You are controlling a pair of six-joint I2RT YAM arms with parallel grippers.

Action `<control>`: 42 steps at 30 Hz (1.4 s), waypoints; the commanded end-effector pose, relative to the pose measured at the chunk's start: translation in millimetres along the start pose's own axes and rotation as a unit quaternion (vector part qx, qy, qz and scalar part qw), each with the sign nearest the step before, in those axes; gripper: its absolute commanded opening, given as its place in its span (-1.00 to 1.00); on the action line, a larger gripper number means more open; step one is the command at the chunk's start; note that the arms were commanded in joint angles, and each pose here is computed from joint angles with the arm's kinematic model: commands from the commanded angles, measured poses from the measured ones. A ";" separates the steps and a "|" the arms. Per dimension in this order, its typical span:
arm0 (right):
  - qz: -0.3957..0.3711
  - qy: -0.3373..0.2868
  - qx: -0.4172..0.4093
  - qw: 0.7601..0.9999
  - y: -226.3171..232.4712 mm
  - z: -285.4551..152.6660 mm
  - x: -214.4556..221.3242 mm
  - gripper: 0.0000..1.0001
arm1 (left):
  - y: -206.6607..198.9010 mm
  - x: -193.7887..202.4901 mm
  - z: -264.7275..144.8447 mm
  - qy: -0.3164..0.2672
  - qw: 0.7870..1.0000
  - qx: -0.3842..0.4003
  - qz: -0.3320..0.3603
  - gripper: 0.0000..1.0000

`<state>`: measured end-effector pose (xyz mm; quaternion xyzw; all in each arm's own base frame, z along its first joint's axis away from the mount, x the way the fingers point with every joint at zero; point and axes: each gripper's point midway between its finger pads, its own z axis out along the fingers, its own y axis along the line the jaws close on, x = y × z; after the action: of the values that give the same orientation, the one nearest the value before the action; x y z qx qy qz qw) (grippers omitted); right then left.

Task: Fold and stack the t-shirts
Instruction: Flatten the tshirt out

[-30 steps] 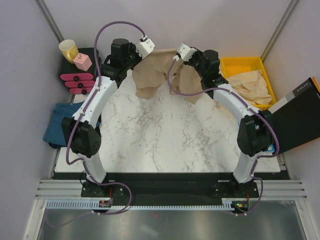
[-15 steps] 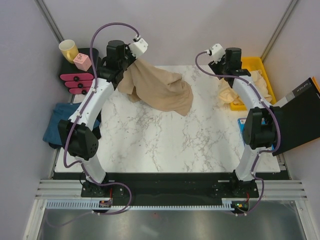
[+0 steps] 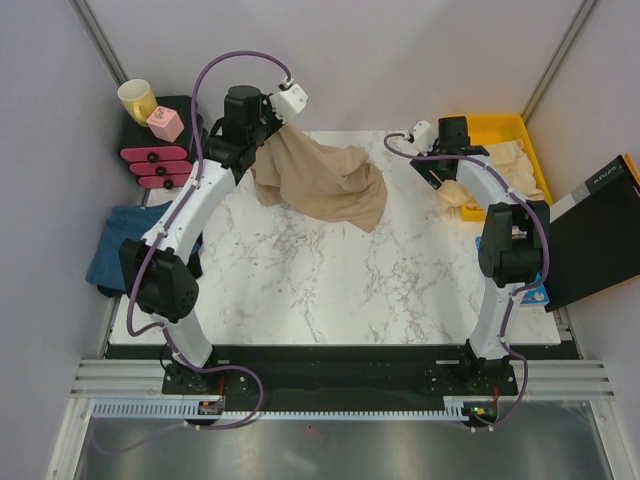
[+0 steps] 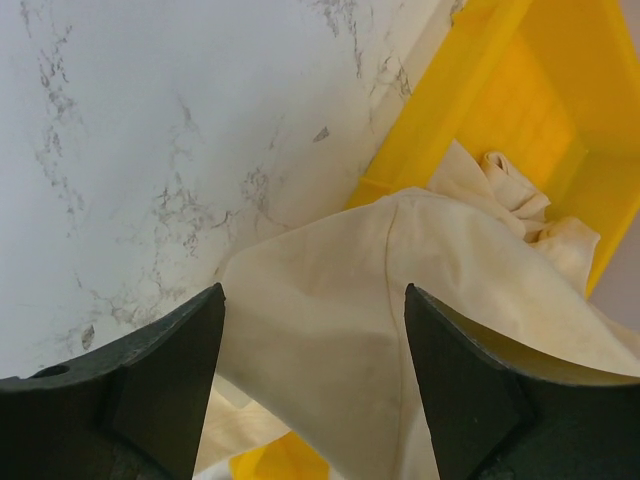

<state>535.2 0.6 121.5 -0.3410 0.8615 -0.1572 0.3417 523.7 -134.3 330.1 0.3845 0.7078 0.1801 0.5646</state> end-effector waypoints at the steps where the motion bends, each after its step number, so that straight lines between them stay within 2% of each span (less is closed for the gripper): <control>1: -0.052 0.000 0.008 0.999 -12.8 -14.5 -5.9 0.61 | 30.7 -24.2 -23.5 -0.036 0.998 -0.047 -0.003 -0.97; 11: -0.154 0.013 -0.126 0.980 11.4 -61.3 -11.8 0.68 | 25.5 -24.6 -23.3 -0.035 0.998 -0.044 -0.004 -0.96; 16: -0.182 0.040 -0.140 0.972 20.0 -64.3 -2.4 0.67 | 23.2 -26.4 -23.7 -0.037 0.998 -0.043 -0.003 -0.97; 22: -0.191 0.086 -0.118 0.971 14.9 -52.7 17.9 0.64 | 23.0 -27.4 -24.3 -0.038 0.998 -0.043 -0.004 -0.97; 28: -0.176 0.105 -0.016 0.979 -22.1 -33.2 17.8 0.61 | 23.8 -30.1 -26.6 -0.040 0.998 -0.045 -0.006 -0.96; 30: -0.168 0.100 0.007 0.981 -31.8 -27.9 14.4 0.36 | 23.2 -29.6 -26.8 -0.039 0.998 -0.044 -0.007 -0.96; 31: -0.167 0.101 0.007 0.981 -33.4 -24.1 14.4 0.15 | 22.7 -30.1 -26.9 -0.040 0.998 -0.044 -0.006 -0.96; 32: -0.164 0.105 0.021 0.981 -38.2 -22.7 13.2 -0.54 | 21.7 -30.9 -27.4 -0.041 0.998 -0.043 -0.006 -0.97; 33: -0.162 0.108 0.028 0.980 -41.6 -21.5 13.6 -0.93 | 21.7 -30.0 -26.8 -0.039 0.998 -0.043 -0.006 -0.96; 34: -0.157 0.109 0.034 0.981 -46.4 -18.8 12.6 -1.00 | 21.4 -30.4 -26.9 -0.039 0.998 -0.043 -0.006 -0.96; 37: -0.145 0.098 0.079 0.981 -67.6 -23.8 3.7 -1.00 | 21.1 -31.5 -27.7 -0.040 0.998 -0.044 -0.006 -0.97; 38: -0.128 0.075 0.128 0.981 -88.4 -27.2 -10.0 -1.00 | 20.4 -31.2 -27.6 -0.039 0.998 -0.044 -0.006 -0.97; 40: -0.103 0.082 0.208 0.969 -121.3 -40.9 -9.9 -1.00 | 18.8 -30.8 -27.3 -0.038 0.998 -0.042 -0.005 -0.97; 41: -0.085 0.059 0.267 0.958 -144.5 -49.5 -22.0 -1.00 | 18.4 -30.4 -27.1 -0.038 0.998 -0.042 -0.005 -0.97; 42: -0.080 0.080 0.309 0.944 -160.4 -61.0 -17.2 -1.00 | 17.7 -30.5 -27.2 -0.037 0.998 -0.041 -0.005 -0.96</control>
<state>548.0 -52.4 153.7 -0.4222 0.8170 -0.3087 0.2427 514.1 -142.8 326.8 0.3898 0.7077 0.1812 0.5607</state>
